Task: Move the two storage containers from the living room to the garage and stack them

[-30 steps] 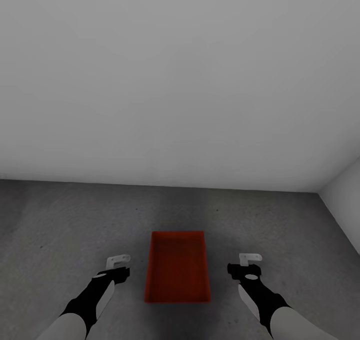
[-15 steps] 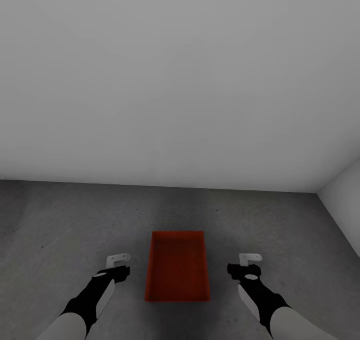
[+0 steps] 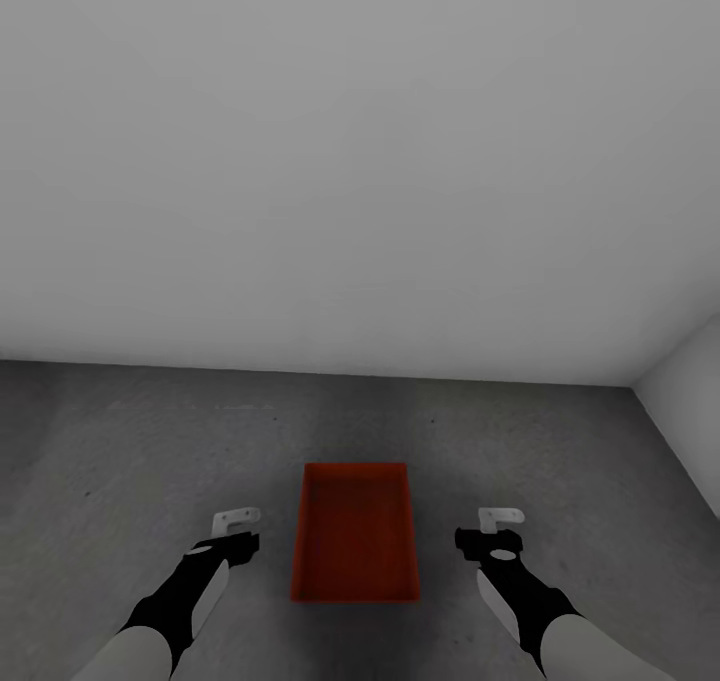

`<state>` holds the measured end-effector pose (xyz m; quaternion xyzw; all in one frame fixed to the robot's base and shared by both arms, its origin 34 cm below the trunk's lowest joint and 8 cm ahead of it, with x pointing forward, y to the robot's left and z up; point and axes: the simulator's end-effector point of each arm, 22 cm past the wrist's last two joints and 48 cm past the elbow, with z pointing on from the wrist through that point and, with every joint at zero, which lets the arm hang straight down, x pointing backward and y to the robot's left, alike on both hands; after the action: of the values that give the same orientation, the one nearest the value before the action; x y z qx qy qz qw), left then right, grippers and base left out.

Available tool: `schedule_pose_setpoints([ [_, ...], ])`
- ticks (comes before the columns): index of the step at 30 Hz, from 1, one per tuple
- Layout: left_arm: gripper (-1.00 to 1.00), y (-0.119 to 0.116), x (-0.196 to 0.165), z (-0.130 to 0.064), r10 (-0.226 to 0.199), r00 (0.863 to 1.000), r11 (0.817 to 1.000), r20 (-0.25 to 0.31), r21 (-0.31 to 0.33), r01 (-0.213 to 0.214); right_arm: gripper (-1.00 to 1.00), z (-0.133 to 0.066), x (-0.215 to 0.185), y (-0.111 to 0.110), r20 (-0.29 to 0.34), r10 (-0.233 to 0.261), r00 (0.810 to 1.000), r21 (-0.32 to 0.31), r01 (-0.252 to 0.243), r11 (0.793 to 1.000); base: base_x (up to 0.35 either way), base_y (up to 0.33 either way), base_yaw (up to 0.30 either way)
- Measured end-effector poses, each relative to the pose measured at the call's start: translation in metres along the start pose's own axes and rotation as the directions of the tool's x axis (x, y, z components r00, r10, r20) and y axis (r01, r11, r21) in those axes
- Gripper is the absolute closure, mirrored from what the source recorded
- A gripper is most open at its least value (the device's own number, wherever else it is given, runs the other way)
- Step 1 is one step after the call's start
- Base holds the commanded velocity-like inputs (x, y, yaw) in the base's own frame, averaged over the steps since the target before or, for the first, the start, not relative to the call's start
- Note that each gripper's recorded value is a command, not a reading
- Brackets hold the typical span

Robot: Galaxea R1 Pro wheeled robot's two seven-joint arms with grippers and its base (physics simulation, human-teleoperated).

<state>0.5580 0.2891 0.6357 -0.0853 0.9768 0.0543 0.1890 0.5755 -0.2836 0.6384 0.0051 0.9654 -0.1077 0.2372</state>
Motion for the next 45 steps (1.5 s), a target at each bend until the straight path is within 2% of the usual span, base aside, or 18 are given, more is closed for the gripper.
schedule_pose_setpoints([
  [16, -1.00, 0.002, 0.001, -0.012, 0.000, 1.000, 1.000, 0.002, 0.000, 0.000, -1.00, -0.012, 0.000, -0.003, 0.004, 0.000, 1.000, 0.002, 0.000, 1.000, 0.000, 0.000, 0.000],
  [45, -1.00, -0.001, 0.002, -0.012, 0.007, 1.000, 1.000, -0.001, 0.009, -0.007, -1.00, -0.012, 0.001, -0.004, 0.001, -0.003, 1.000, 0.001, 0.003, 1.000, 0.000, 0.000, 0.000],
])
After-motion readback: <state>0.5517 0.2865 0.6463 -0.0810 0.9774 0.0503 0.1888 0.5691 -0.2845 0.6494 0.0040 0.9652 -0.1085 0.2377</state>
